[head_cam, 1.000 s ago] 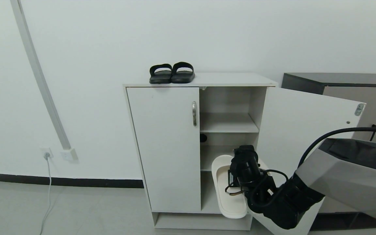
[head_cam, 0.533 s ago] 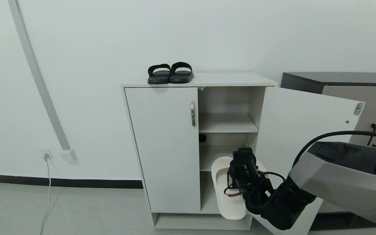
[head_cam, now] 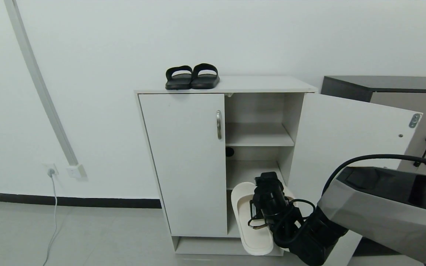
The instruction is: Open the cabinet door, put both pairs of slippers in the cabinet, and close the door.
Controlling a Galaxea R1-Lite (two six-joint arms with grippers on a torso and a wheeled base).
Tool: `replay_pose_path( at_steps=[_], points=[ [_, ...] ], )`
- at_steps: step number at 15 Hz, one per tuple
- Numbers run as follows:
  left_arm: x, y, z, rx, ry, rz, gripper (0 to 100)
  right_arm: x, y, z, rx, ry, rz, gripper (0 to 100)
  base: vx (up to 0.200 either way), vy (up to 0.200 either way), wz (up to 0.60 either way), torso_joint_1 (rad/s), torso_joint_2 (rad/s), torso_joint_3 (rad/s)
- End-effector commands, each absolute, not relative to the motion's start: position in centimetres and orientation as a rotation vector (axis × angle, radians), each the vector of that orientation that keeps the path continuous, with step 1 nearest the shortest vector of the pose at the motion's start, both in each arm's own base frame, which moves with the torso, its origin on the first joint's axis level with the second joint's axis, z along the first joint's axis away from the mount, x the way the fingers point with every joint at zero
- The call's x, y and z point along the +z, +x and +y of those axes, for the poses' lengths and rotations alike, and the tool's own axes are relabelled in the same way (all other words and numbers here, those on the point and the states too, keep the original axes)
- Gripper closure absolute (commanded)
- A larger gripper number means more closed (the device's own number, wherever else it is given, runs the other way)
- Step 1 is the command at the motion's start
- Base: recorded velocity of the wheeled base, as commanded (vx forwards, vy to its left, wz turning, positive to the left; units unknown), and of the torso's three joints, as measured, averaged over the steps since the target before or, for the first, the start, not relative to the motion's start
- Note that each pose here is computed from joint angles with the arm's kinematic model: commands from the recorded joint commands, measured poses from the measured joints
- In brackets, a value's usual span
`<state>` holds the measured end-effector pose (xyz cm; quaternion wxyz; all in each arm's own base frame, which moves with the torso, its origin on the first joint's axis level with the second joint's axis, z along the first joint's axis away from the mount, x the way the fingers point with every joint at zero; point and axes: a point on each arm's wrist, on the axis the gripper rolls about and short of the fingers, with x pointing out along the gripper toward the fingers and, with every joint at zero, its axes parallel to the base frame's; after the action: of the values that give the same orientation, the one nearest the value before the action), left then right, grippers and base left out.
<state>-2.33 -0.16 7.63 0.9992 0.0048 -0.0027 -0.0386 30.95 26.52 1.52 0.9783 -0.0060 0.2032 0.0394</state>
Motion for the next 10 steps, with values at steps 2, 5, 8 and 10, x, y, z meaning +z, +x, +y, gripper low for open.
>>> replay_pose_path(
  at_steps=[2, 5, 8, 10],
  points=[
    [7.6, -2.3, -0.2, -0.077, 0.009, -0.003, 100, 1.2, 32.4, 26.6, 0.066, 0.006, 0.394, 100, 0.000, 0.000, 0.00, 0.005, 0.00, -0.198],
    [7.6, -2.3, -0.2, -0.077, 0.009, -0.003, 100, 0.6, 33.2, 26.9, 0.071, 0.014, 0.393, 100, 0.000, 0.000, 0.00, 0.004, 0.00, -0.201],
    [7.6, -2.3, -0.2, -0.077, 0.009, -0.003, 100, -0.4, 34.4, 26.7, 0.044, 0.014, 0.396, 100, 0.000, 0.000, 0.00, 0.004, 0.00, -0.199],
    [7.6, -2.3, -0.2, -0.077, 0.009, -0.003, 100, -1.5, 34.7, 26.7, 0.035, 0.005, 0.407, 100, 0.000, 0.000, 0.00, 0.002, 0.00, -0.190]
  ],
)
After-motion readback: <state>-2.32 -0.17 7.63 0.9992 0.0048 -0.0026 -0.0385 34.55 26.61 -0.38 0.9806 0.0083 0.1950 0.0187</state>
